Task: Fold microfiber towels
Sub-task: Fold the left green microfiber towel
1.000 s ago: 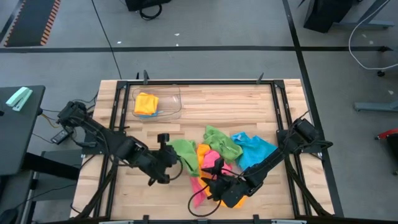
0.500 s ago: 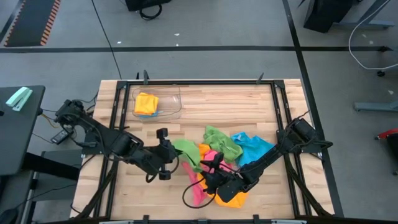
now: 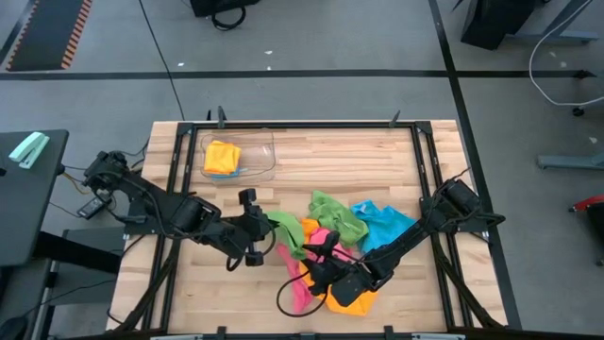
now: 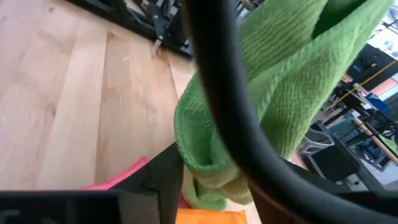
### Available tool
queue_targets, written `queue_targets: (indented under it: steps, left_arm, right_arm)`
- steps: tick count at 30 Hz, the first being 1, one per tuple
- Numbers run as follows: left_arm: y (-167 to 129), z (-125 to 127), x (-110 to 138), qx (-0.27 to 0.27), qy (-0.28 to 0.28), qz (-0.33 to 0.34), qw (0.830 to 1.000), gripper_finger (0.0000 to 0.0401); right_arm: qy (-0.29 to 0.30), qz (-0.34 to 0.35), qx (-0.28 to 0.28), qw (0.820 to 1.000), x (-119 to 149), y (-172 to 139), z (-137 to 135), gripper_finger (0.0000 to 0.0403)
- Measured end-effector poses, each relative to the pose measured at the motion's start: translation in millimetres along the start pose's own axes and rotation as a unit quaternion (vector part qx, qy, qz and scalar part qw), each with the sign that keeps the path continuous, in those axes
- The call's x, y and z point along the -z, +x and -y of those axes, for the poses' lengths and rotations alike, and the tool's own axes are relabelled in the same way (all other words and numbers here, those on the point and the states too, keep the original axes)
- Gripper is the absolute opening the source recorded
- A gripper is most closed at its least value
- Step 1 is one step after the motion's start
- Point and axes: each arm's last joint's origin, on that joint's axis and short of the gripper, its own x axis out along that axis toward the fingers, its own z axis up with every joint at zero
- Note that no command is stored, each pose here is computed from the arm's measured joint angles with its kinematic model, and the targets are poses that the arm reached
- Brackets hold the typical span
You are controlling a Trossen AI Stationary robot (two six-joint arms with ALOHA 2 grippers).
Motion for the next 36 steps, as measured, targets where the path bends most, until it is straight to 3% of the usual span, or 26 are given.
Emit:
queue_targets:
  steps: [12, 16, 22, 25, 28, 32, 36]
  left_arm:
    - [-0.9, -1.0, 0.7, -0.001, 0.014, -0.003, 1.0, 0.0005]
    - [-7.2, -5.6, -2.2, 0.013, 0.044, 0.005, 0.999, 0.0012]
    - [-39.2, -14.6, -26.6, 0.1, 0.09, 0.057, 0.989, 0.0008]
    - [-51.7, -16.8, -33.5, 0.141, 0.13, 0.074, 0.979, 0.0006]
    - [-58.7, -23.3, -39.5, 0.141, 0.14, 0.072, 0.978, 0.0017]
    - [-58.2, -30.4, -39.8, 0.128, 0.142, 0.055, 0.98, 0.0024]
    - [-59.9, -33.2, -38.7, 0.128, 0.144, 0.049, 0.98, 0.0012]
  right_arm:
    - [-0.021, 0.007, -0.015, 1.0, -1.9, -8.2, -3.4, 0.0031]
    - [-0.037, 0.024, -0.043, 0.998, -27.3, -28.6, 5.4, 0.0013]
    - [-0.004, 0.034, -0.151, 0.988, -82.4, -51.7, 58.8, 0.001]
    - [0.047, 0.029, -0.255, 0.965, -105.3, -52.6, 98.7, 0.001]
    - [0.104, 0.029, -0.335, 0.936, -123.5, -55.9, 138.7, 0.0009]
    - [0.153, 0.045, -0.365, 0.917, -137.7, -67.2, 184.4, 0.0009]
    - [0.164, 0.028, -0.388, 0.907, -134.4, -74.8, 207.1, 0.0008]
